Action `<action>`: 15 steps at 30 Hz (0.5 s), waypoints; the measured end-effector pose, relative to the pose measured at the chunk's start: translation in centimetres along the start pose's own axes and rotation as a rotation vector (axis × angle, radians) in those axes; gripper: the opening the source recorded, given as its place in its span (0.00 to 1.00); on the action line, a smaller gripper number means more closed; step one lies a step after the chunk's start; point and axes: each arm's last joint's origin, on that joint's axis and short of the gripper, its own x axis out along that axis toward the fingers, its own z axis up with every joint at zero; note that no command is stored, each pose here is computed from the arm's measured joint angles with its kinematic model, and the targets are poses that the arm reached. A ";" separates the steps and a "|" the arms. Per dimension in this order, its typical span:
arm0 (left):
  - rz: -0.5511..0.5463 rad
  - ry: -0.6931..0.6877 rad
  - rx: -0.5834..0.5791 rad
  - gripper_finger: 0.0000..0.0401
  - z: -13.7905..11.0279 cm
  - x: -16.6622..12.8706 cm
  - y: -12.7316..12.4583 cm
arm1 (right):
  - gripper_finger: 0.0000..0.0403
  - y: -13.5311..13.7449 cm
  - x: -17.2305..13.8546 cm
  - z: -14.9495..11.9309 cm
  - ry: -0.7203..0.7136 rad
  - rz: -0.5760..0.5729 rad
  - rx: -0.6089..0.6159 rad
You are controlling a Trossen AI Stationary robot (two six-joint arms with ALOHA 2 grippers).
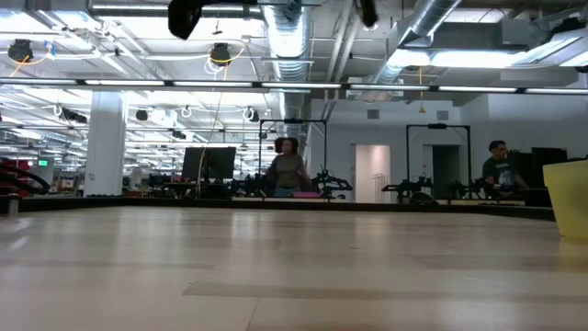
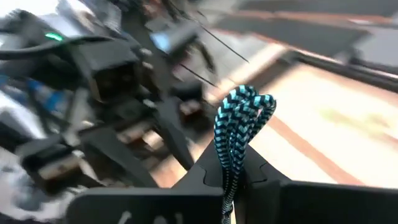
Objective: Pick and place USB-C Cables
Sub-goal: Put the blue charger cable into the yellow bin
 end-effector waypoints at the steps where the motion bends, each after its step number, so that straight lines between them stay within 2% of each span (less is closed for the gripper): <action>1: 0.009 0.011 -0.002 0.40 -0.1 0.0 0.1 | 0.03 -0.2 -0.4 0.1 0.024 -0.039 0.003; 6: 0.066 0.058 -0.038 0.48 -0.5 0.1 0.9 | 0.03 -1.8 -2.6 0.5 0.127 -0.200 0.044; 15: 0.093 0.142 -0.087 0.49 0.2 -1.8 2.3 | 0.03 -3.6 -6.9 -0.1 0.299 -0.389 0.126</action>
